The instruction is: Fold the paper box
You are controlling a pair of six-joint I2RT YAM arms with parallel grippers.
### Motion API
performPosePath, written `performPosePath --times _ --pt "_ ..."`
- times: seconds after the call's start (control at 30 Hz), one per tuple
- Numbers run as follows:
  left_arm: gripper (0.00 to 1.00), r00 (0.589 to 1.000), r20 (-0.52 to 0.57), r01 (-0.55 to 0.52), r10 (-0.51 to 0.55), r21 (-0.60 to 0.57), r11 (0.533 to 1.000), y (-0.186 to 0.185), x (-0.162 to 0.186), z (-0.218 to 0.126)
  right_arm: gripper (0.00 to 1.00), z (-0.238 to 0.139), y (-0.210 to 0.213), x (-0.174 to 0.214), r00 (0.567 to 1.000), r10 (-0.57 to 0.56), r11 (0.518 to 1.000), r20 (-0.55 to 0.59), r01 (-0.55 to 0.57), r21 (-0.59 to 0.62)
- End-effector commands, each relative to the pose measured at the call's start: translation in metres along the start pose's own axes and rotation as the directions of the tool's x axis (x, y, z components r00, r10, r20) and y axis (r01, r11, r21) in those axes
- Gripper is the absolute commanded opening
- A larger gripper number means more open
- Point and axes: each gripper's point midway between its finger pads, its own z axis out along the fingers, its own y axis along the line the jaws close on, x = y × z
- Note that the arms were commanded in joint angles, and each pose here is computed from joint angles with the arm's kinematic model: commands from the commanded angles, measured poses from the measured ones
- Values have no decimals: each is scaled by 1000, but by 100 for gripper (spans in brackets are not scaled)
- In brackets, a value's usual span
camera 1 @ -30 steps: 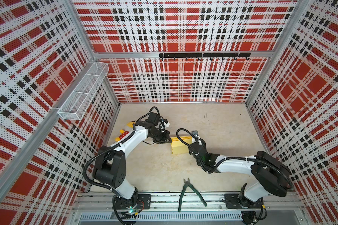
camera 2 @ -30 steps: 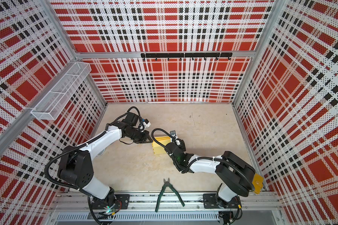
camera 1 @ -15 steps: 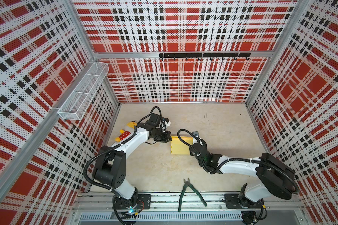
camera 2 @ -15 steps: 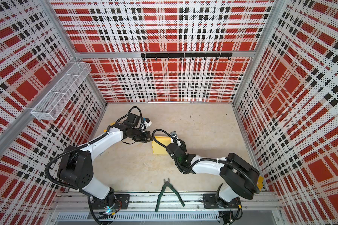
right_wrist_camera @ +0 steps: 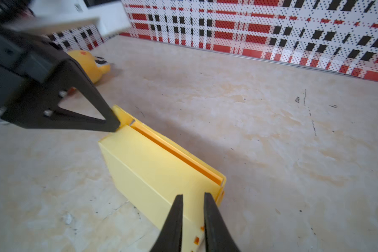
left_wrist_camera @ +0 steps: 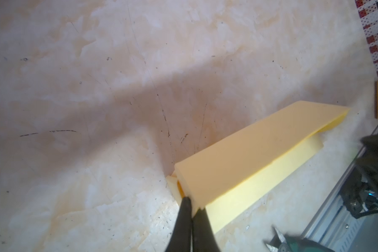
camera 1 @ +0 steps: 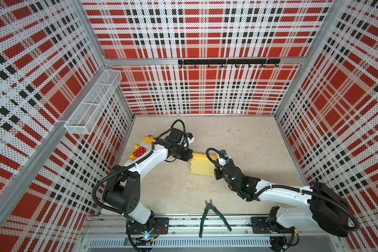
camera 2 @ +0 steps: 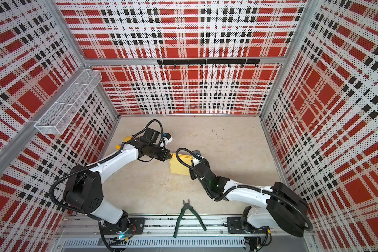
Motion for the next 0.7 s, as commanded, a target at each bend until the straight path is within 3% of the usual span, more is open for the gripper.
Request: performPosePath --times 0.0,0.27,0.37,0.43,0.67 --pt "1 997 -51 -51 50 -21 998 2 20 0 25 -14 20 -18 999 10 992 39 -5 -129" --pt "0 982 -32 -186 186 5 983 -7 21 -4 33 -20 -1 -47 992 122 966 41 -109 -236" --pt "0 967 -32 -254 254 3 967 -8 24 -2 34 -3 -12 -51 984 176 947 -8 -171 -273" --pt "0 954 -39 -299 299 -18 954 -7 26 -1 41 12 -12 -49 980 186 935 -65 -197 -296" --pt "0 938 -43 -346 344 -55 937 -4 23 -1 48 58 17 -30 941 274 847 -199 -334 -414"
